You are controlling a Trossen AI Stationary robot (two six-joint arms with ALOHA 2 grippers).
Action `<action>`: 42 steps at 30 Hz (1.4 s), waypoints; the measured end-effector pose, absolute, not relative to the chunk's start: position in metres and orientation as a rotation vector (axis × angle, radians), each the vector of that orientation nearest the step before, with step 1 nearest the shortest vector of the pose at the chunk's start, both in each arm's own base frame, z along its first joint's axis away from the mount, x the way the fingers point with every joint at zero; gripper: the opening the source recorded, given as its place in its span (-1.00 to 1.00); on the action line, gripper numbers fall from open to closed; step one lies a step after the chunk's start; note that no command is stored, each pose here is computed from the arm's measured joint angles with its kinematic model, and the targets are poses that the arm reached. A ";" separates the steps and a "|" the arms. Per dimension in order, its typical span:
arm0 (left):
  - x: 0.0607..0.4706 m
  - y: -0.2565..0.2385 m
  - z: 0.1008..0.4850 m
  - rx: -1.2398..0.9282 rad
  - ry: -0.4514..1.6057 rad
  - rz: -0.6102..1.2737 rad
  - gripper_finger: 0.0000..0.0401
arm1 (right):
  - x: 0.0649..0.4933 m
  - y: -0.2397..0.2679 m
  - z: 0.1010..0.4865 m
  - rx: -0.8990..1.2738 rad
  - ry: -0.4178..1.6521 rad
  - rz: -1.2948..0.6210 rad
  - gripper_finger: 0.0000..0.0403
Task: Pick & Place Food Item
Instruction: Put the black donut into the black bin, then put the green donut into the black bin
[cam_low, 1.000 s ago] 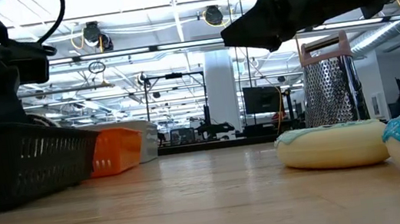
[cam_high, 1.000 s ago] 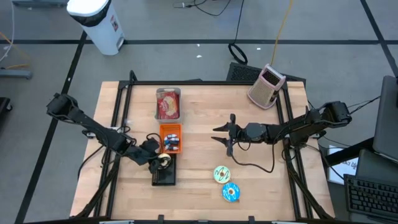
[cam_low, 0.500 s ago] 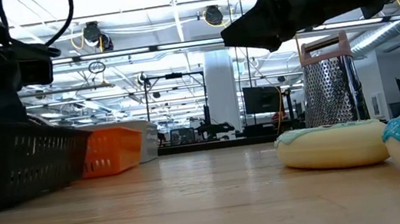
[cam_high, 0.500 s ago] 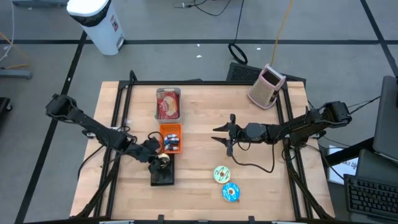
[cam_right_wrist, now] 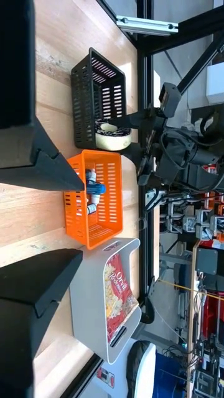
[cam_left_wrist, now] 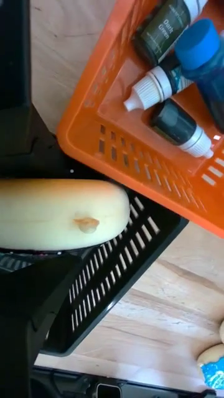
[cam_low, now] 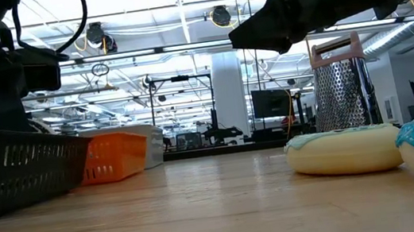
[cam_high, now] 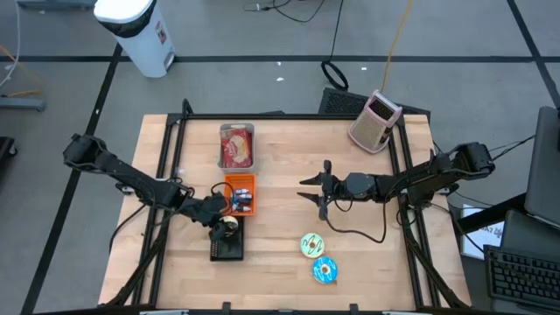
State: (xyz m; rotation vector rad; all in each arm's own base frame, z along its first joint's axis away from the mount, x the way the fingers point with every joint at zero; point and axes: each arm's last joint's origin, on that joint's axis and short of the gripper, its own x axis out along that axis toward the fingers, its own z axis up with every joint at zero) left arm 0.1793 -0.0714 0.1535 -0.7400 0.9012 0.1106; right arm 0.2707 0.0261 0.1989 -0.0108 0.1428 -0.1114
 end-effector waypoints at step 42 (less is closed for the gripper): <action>0.153 -0.054 0.185 -0.634 0.772 0.090 0.02 | 0.271 0.026 0.199 -0.011 0.146 -0.111 -0.24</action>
